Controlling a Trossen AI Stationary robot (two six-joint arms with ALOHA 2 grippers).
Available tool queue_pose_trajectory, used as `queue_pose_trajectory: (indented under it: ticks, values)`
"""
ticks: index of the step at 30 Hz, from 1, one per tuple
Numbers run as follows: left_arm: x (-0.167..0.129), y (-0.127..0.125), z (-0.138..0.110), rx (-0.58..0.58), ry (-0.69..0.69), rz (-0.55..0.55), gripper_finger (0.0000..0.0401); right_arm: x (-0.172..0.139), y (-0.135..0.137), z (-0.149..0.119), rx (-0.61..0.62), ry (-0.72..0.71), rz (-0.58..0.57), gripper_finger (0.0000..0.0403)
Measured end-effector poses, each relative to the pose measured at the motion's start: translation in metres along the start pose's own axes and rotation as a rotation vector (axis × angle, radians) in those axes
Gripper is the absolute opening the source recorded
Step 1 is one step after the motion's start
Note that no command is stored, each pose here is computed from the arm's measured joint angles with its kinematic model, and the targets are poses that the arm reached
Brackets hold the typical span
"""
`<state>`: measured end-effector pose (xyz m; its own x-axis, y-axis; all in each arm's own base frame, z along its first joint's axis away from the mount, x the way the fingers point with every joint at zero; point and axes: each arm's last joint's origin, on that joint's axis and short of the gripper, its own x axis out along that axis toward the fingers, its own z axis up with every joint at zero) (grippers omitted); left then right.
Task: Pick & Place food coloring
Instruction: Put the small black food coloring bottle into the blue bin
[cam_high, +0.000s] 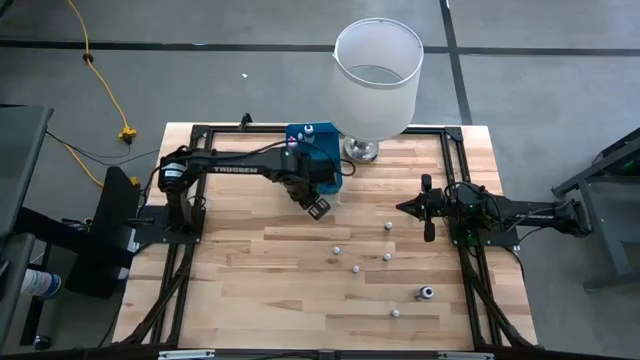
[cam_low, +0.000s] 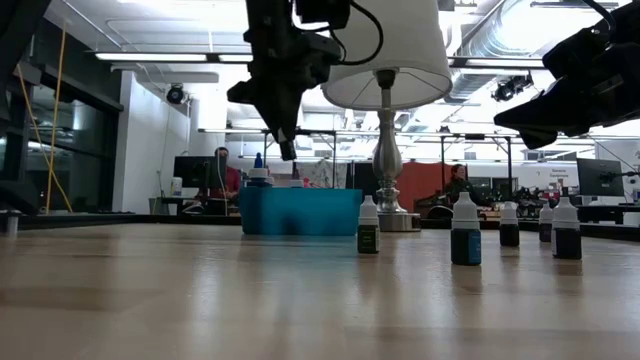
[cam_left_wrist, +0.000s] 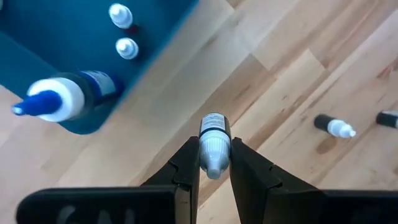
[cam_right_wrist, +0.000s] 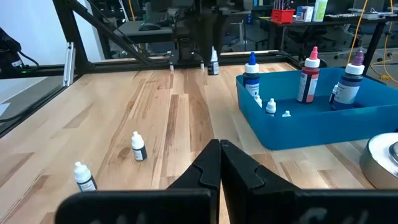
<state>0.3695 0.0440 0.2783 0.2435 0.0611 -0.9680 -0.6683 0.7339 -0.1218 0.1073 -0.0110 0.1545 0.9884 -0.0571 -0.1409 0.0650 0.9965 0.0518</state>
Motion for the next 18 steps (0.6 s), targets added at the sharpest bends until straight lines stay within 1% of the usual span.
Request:
queue_pose_trajectory:
  ticks: [4, 7, 10, 13, 15, 18]
  values:
    - [-0.004, 0.011, 0.006, -0.029, -0.011, 0.008, 0.0061, 0.000, 0.000, 0.000, 0.000, 0.000, 0.000, 0.0000]
    - [-0.007, 0.020, 0.011, -0.056, -0.038, 0.034, 0.0061, 0.000, 0.000, 0.000, 0.000, 0.000, 0.000, 0.0000]
    - [-0.008, 0.032, 0.014, -0.083, -0.034, 0.085, 0.0061, 0.000, 0.000, 0.000, 0.000, 0.000, 0.000, 0.0000]
    - [-0.011, 0.042, 0.018, -0.096, -0.061, 0.137, 0.0061, 0.000, 0.000, 0.000, 0.000, 0.000, 0.000, 0.0000]
    - [-0.010, 0.049, 0.021, -0.085, -0.064, 0.181, 0.0061, 0.000, 0.000, 0.000, 0.000, 0.000, 0.000, 0.0000]
    - [-0.011, 0.057, 0.024, -0.025, -0.072, 0.232, 0.0061, 0.000, 0.000, 0.000, 0.000, 0.000, 0.000, 0.0000]
